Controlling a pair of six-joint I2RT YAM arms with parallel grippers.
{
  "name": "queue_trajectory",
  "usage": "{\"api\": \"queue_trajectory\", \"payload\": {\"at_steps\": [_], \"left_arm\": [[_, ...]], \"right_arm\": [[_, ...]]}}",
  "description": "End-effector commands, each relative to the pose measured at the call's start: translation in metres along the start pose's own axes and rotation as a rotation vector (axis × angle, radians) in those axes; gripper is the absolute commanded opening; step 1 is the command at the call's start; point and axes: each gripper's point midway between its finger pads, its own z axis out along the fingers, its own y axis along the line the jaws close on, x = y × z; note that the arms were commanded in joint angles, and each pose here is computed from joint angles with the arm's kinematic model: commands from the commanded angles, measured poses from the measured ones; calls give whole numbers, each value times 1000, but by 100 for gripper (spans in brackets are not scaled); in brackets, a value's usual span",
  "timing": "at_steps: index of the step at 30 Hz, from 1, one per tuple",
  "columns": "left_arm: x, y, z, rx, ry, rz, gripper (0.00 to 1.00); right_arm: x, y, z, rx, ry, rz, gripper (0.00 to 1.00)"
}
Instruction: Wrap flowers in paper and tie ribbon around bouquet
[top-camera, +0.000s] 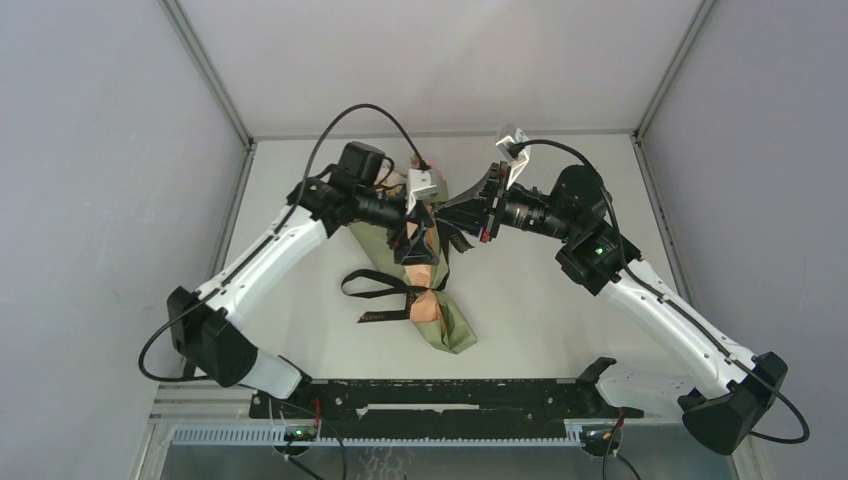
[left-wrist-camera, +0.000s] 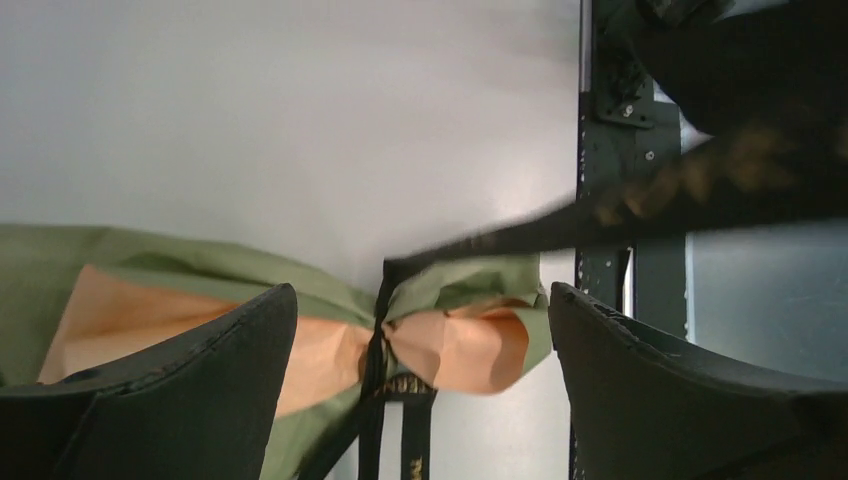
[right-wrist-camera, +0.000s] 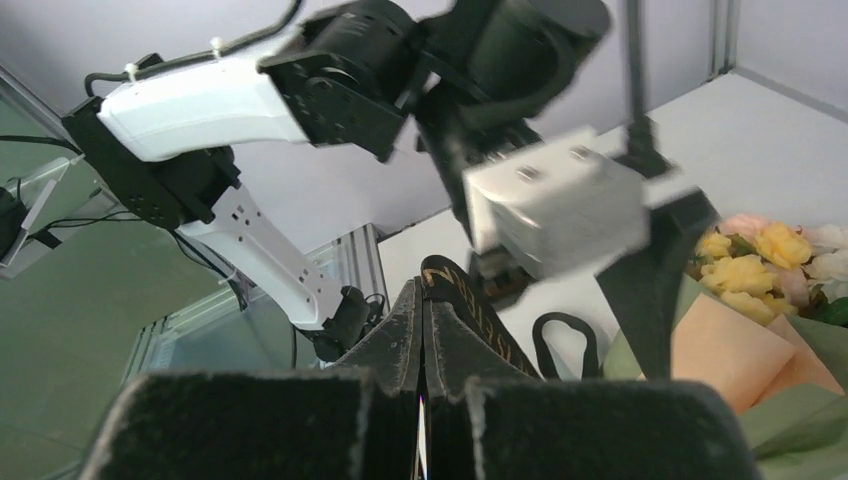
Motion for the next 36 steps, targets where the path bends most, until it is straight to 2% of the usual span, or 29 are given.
{"api": "queue_trajectory", "payload": {"at_steps": [1, 5, 7, 8, 9, 11, 12, 15, 16, 18, 22, 27, 30, 33, 36], "left_arm": [[-33, 4, 28, 62, -95, -18, 100], [-38, -3, 35, 149, -115, -46, 100], [-39, -12, 37, 208, -126, -59, 95], [-39, -14, 37, 224, -130, -63, 83], [-40, -16, 37, 233, -131, -68, 63], [-40, -10, 37, 194, -123, -73, 8], [-41, -6, 36, 158, -118, -79, 1], [-39, 26, 27, -27, -106, -97, 0], [-40, 39, 21, -89, -112, -115, 0], [-39, 64, 8, -203, -124, -148, 0], [-38, 86, -7, -266, -141, -184, 0], [-48, 81, -11, -251, -165, -192, 0], [-65, 73, -20, -235, -188, -180, 0], [-86, 61, -32, -221, -219, -149, 0], [-102, 51, -42, -206, -243, -133, 0]], "right_arm": [[-30, 22, -1, -58, -80, -73, 0], [-27, 19, -2, -43, -67, -70, 0], [-25, 17, -2, -38, -68, -73, 0], [-25, 16, -3, -32, -66, -73, 0], [-23, 14, -3, -28, -62, -70, 0], [-17, 8, -5, -2, -38, -60, 0], [-16, 4, -6, 20, -35, -65, 2], [24, -35, -17, 217, 82, -7, 39], [45, -52, -23, 288, 124, 22, 48], [83, -76, -33, 387, 188, 73, 53], [164, -91, -37, 398, 291, 191, 58], [241, -114, -20, 425, 396, 274, 63], [276, -126, -11, 439, 470, 288, 63], [306, -130, -8, 431, 534, 320, 55], [330, -133, -8, 444, 591, 325, 41]]}}
